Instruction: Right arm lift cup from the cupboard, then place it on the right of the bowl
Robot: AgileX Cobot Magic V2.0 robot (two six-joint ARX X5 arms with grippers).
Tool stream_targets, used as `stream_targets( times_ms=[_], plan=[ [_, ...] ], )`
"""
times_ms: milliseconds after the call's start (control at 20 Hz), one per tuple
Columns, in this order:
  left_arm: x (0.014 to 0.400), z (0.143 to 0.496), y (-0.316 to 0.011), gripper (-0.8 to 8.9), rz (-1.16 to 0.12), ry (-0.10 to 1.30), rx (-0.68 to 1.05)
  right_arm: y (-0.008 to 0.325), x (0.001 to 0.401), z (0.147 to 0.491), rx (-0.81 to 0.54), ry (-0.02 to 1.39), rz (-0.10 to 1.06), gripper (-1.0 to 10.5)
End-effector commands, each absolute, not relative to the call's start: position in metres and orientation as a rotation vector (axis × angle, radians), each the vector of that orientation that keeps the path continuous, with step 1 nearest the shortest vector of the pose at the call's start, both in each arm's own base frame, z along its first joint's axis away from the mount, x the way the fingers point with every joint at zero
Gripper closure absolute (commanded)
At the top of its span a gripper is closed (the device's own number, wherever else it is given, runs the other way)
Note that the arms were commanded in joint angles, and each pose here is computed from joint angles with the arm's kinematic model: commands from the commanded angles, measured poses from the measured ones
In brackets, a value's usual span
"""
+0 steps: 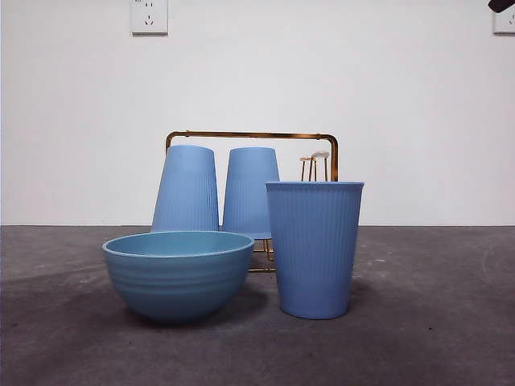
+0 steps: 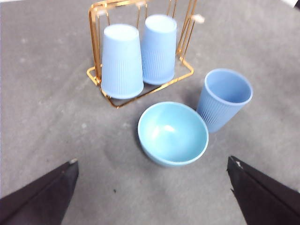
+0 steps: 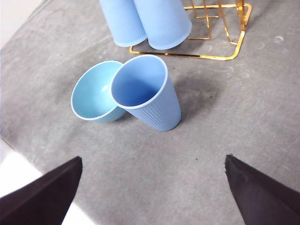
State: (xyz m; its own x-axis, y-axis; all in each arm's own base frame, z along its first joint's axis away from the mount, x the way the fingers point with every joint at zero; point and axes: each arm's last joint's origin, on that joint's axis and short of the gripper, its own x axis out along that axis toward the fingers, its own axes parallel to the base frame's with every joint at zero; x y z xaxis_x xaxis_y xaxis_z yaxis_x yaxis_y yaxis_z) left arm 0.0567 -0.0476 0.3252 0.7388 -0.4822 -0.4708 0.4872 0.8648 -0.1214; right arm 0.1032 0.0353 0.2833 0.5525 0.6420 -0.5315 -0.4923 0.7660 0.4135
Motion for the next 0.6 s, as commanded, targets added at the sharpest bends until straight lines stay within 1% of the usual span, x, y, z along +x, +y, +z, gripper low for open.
stream_targets(
  times_ms=[50,150,200,300,350,600],
  plan=[
    [0.0572,0.3282,-0.0485,3.13,-0.536,0.495,-0.002,0.0358,0.1033,0.2894,0.209,0.688,0.692,4.6],
    [0.0576,0.328,-0.0488,3.18,-0.536,0.497,0.001,0.0358,0.1033,0.2894,0.209,0.689,0.693,4.6],
    [0.0575,0.328,-0.0488,4.04,-0.538,0.496,0.009,0.0358,0.1033,0.2894,0.211,0.689,0.692,5.1],
    [0.0581,0.3276,-0.0493,8.28,-0.541,0.495,0.03,0.0358,0.1033,0.2894,0.212,0.69,0.692,9.7],
    [0.0584,0.3278,-0.0496,8.03,-0.541,0.494,0.029,0.0358,0.1033,0.2894,0.212,0.689,0.692,9.3],
    [0.0583,0.3276,-0.0496,8.03,-0.543,0.498,0.028,0.0358,0.1033,0.2894,0.211,0.689,0.691,9.3]
  ],
)
